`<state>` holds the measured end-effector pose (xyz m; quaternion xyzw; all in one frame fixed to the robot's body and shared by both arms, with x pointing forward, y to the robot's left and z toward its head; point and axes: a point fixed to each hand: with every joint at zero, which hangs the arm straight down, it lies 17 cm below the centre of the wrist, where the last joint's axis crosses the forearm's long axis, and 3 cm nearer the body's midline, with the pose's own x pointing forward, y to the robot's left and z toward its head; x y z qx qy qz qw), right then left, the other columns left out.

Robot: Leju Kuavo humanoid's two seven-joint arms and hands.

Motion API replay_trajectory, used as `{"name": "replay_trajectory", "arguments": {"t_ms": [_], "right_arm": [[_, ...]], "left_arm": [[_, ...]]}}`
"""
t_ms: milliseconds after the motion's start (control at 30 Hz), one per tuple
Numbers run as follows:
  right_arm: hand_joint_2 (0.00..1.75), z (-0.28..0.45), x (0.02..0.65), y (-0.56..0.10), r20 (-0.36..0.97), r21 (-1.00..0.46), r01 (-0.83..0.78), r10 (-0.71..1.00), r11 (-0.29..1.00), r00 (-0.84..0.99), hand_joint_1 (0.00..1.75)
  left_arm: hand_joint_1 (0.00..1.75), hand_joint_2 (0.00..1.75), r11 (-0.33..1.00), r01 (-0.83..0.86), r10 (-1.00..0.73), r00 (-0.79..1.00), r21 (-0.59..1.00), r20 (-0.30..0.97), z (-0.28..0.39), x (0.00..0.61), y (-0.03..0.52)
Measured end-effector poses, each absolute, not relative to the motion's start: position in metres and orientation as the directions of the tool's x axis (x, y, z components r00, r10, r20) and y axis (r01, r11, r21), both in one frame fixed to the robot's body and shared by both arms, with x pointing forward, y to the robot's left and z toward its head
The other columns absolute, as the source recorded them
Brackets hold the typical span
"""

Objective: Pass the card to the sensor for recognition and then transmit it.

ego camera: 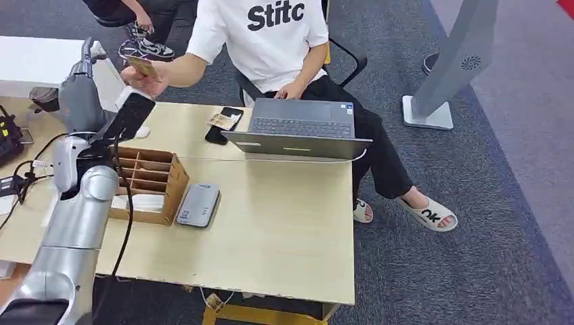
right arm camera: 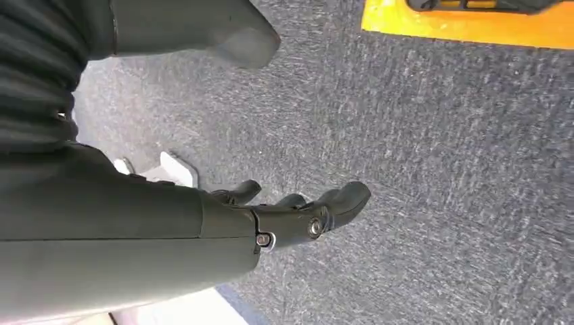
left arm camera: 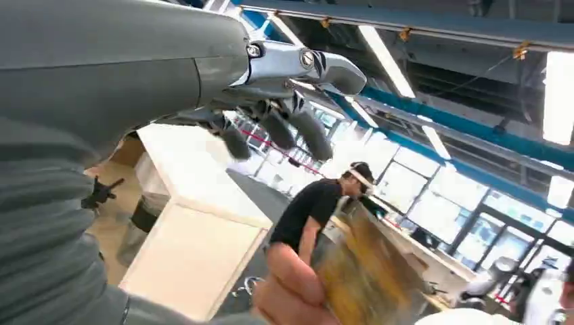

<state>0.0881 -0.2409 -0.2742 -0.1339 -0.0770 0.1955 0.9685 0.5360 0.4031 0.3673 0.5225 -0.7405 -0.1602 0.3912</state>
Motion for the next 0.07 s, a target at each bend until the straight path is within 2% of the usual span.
{"name": "replay_trajectory", "arguments": {"t_ms": [67], "right_arm": [[1.75, -0.2741, 0.0884, -0.2411, 0.102, -0.291, -0.351, 0.394, 0.890, 0.914, 0.00]], "left_arm": [[0.00, 1.75, 0.417, -0.657, -0.896, -0.183, 0.628, 0.404, 0.3615, 0.5210, 0.3983]]}}
